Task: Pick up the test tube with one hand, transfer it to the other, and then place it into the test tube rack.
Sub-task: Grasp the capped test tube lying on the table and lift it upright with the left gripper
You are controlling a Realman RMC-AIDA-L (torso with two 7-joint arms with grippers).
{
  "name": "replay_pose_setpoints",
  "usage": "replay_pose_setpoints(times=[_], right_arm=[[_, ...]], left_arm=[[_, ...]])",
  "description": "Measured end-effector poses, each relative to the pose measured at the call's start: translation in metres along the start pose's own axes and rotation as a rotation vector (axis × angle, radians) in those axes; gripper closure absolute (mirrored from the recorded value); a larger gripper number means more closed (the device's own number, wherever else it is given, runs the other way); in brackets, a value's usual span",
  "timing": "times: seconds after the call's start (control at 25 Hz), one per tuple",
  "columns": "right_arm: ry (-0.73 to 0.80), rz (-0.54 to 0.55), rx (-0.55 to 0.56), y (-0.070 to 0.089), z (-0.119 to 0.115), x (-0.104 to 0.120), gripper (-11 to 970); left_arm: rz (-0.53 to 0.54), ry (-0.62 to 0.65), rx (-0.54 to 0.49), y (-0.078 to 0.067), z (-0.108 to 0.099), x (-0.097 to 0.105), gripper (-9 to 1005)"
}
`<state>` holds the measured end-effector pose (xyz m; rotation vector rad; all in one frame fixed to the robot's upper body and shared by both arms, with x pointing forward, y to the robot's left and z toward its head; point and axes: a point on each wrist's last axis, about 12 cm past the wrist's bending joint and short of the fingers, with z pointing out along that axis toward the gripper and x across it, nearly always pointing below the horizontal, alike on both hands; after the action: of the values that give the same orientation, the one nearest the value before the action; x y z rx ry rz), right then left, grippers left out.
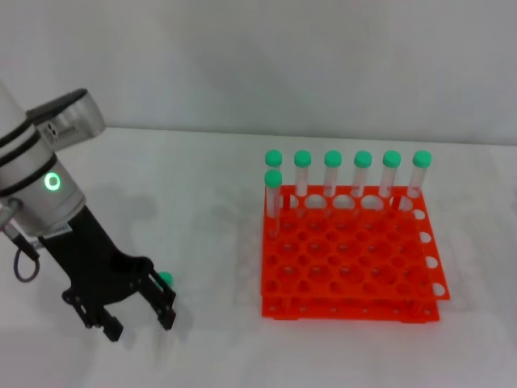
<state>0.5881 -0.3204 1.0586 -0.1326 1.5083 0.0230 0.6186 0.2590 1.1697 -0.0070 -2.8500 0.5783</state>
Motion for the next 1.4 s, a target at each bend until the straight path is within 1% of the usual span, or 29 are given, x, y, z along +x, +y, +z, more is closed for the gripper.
replay_pose_setpoints(times=[0.2, 0.32, 0.4, 0.56, 0.72, 1.08, 1.4], right_arm=[[0.002, 0.007, 0.0, 0.0, -0.001, 0.0, 89], [0.002, 0.006, -0.003, 0.0, 0.0, 0.0, 89], [0.002, 0.006, -0.006, 0.001, 0.0, 0.0, 89], [0.004, 0.02, -0.016, 0.002, 0.0, 0.0, 89], [0.004, 0.021, -0.023, 0.003, 0.0, 0.0, 89], [0.002, 0.02, -0.028, 0.004, 0.002, 0.0, 89], [0.002, 0.021, -0.025, 0.004, 0.001, 0.0, 89]], left_arm=[[-0.009, 0.02, -0.01, 0.004, 0.009, 0.003, 158], [-0.013, 0.011, -0.027, 0.007, 0.012, 0.003, 221], [-0.019, -0.011, -0.05, 0.011, 0.013, 0.001, 263], [-0.026, -0.068, -0.07, 0.017, 0.016, -0.005, 263], [-0.02, -0.095, -0.072, 0.016, 0.021, -0.008, 262], [0.002, -0.087, -0.063, 0.005, 0.029, -0.009, 262], [-0.002, -0.101, -0.081, 0.008, 0.037, -0.01, 263]])
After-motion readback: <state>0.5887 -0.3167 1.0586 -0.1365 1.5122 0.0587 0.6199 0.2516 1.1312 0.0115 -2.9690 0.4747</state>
